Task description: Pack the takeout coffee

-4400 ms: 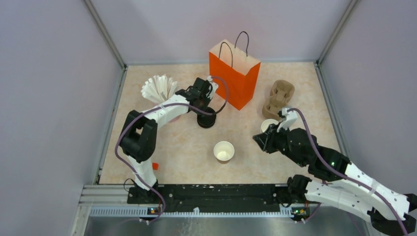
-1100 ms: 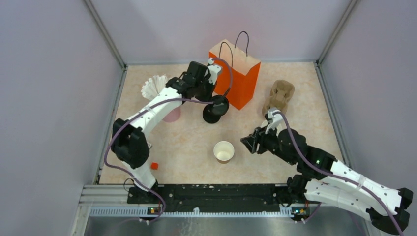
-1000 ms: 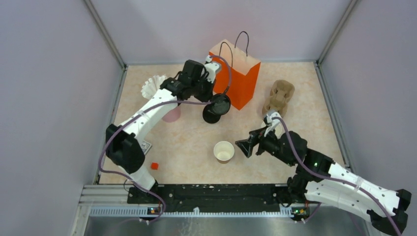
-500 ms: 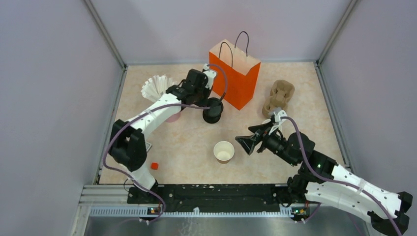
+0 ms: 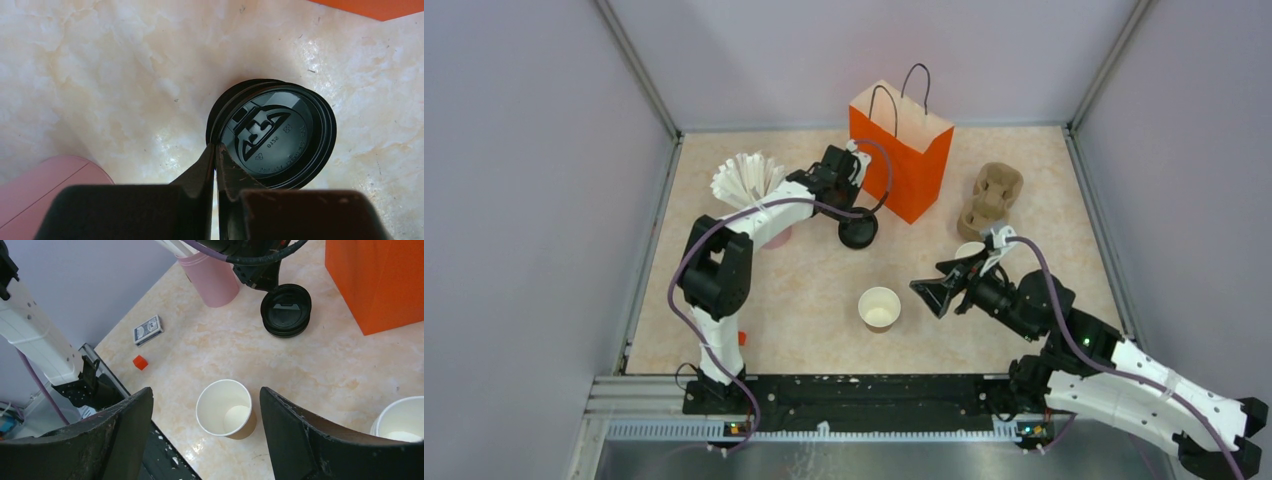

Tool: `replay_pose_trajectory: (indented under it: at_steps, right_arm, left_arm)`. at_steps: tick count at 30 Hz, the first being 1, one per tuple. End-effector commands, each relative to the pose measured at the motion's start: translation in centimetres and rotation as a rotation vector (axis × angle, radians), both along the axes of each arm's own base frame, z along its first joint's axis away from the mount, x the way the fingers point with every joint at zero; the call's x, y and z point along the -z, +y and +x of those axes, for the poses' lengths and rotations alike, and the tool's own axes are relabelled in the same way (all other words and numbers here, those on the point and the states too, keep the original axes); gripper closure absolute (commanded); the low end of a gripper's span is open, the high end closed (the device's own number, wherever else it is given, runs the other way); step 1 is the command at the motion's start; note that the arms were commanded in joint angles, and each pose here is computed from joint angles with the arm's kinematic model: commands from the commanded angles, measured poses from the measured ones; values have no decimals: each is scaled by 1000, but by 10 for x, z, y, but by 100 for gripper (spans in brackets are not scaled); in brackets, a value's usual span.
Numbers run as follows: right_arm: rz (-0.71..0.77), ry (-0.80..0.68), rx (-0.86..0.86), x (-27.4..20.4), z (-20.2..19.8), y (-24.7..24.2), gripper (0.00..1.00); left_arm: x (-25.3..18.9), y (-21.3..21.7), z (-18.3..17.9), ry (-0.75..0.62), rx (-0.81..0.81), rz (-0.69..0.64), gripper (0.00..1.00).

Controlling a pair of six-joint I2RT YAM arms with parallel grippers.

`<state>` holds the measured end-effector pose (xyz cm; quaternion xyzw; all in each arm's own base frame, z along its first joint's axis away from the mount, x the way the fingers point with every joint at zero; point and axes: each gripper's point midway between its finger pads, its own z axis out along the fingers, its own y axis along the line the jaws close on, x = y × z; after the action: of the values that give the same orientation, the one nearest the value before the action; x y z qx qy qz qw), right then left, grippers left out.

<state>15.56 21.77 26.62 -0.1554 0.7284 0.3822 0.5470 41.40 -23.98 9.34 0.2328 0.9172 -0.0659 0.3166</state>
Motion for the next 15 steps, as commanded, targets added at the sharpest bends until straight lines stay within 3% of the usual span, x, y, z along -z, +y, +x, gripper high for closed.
replay_pose_trajectory:
  at_steps: [1,9,12,13,15]
  right_arm:
    - [37,5,3,-10,-2,-1,23]
    - [30,23,3,-6,-4,-3,24]
    - [37,32,8,-4,-5,-5,24]
    - [40,34,8,-4,-6,-5,24]
    - [44,34,9,-4,-6,-6,24]
  left_arm:
    - [-34,-6,10,-86,19,-50,93]
    - [-54,-10,12,-120,59,-54,86]
    - [-49,-10,10,-103,71,-48,100]
    - [-48,-11,9,-97,79,-50,100]
    - [-47,-17,6,-83,111,-70,89]
